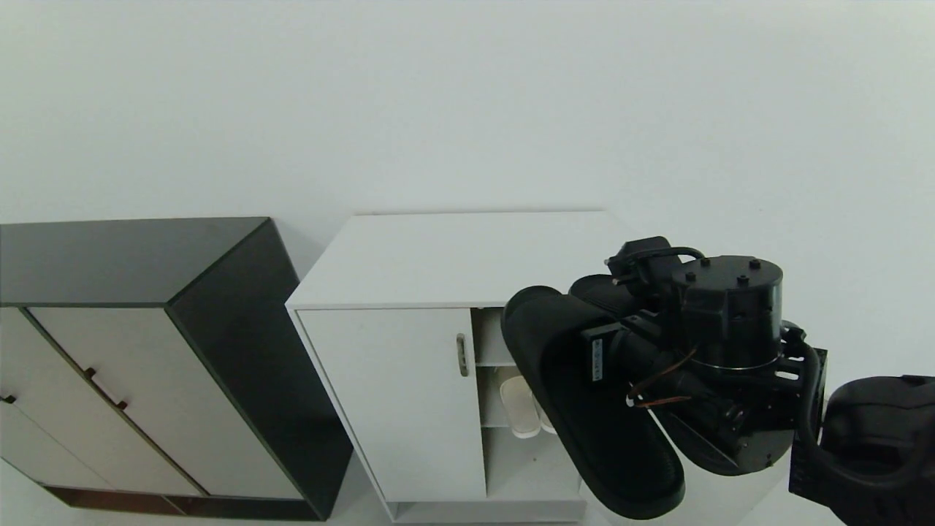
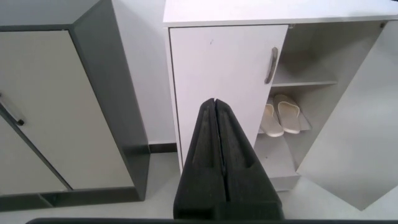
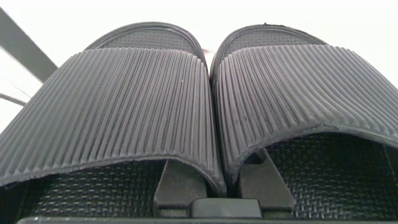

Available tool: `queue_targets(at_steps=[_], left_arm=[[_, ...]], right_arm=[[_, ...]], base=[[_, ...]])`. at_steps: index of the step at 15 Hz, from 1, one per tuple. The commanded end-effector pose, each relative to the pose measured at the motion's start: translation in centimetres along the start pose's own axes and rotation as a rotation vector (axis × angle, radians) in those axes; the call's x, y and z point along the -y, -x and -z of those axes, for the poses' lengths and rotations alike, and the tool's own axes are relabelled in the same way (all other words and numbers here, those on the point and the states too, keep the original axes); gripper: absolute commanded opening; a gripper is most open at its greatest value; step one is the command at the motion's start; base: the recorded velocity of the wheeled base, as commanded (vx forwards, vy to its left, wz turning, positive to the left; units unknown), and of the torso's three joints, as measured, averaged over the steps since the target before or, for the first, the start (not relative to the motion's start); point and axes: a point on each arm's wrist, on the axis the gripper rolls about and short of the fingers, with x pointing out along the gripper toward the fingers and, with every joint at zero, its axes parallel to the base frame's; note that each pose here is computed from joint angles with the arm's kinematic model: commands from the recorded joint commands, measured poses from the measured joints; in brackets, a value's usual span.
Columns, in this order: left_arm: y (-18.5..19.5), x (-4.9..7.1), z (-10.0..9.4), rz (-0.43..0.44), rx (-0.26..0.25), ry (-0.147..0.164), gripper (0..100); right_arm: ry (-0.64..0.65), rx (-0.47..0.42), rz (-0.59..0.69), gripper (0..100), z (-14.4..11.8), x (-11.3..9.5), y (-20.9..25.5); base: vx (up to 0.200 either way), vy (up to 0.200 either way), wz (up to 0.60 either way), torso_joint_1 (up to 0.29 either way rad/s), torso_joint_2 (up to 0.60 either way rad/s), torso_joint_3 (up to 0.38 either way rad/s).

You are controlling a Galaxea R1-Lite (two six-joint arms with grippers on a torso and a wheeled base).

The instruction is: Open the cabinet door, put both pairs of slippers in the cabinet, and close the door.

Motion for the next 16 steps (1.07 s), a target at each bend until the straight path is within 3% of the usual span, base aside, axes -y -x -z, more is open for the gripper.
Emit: queue_targets(at_steps=[1, 12, 16], left_arm=[[-0.01, 0.00, 0.00, 0.000, 0.000, 0.000, 0], [-0.01, 0.00, 0.00, 0.000, 0.000, 0.000, 0], [-0.01, 0.00, 0.00, 0.000, 0.000, 0.000, 0]], right_arm=[[0.001, -0.002, -0.002, 0, 0.07, -0.03, -0.02], [-0.009, 0.030, -0.008, 0, 0.60, -0.06, -0.39], [-0.007, 0.026, -0.006, 0, 0.78, -0.10, -0.52]], base=[[0.000, 0.000, 0.00, 0.000, 0.00, 0.000], [0.000, 0.000, 0.00, 0.000, 0.00, 0.000], [0.000, 0.000, 0.00, -0.149, 0.35, 0.196]])
